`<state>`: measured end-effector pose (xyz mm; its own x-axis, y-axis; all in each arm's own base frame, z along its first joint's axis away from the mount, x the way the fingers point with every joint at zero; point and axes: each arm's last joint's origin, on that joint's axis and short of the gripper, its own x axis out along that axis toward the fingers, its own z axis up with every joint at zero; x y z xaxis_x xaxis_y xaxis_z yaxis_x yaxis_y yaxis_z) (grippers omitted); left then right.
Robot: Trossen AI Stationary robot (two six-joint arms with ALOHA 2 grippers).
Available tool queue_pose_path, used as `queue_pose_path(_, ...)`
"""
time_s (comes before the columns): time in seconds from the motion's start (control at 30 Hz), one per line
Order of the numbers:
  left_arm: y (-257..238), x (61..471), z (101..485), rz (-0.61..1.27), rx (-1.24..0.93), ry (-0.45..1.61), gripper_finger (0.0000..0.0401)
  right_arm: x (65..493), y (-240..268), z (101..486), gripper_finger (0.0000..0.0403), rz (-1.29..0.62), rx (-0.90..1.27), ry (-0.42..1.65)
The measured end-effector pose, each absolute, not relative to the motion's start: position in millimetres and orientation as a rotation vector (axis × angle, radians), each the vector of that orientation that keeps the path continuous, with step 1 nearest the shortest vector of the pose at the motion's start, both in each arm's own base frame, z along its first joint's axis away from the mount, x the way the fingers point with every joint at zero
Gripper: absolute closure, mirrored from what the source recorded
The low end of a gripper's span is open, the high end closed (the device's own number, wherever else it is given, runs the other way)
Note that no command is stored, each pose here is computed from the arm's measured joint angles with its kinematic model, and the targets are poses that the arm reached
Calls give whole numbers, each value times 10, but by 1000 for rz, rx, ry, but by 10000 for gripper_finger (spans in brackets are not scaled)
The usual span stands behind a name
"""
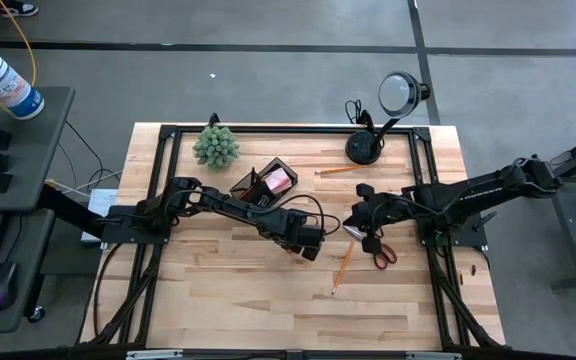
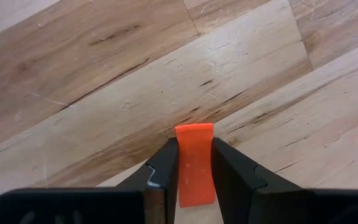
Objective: Pick and place office supplies into organizer
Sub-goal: Put the orange eraser into the black desk organizer
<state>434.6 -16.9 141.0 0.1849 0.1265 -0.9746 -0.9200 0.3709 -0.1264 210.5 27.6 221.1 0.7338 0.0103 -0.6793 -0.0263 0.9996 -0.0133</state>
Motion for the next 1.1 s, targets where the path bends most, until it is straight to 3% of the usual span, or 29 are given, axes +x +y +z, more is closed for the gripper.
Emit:
queue_pose_path(0.6,-145,4320,1715,879,-751,1257,329,2096,162,2219,400,-14,14,754)
queue_pose_path(1.1,257,4299,2012,889,-598,1315,329,1998,-17,2313,400,-45,73,726)
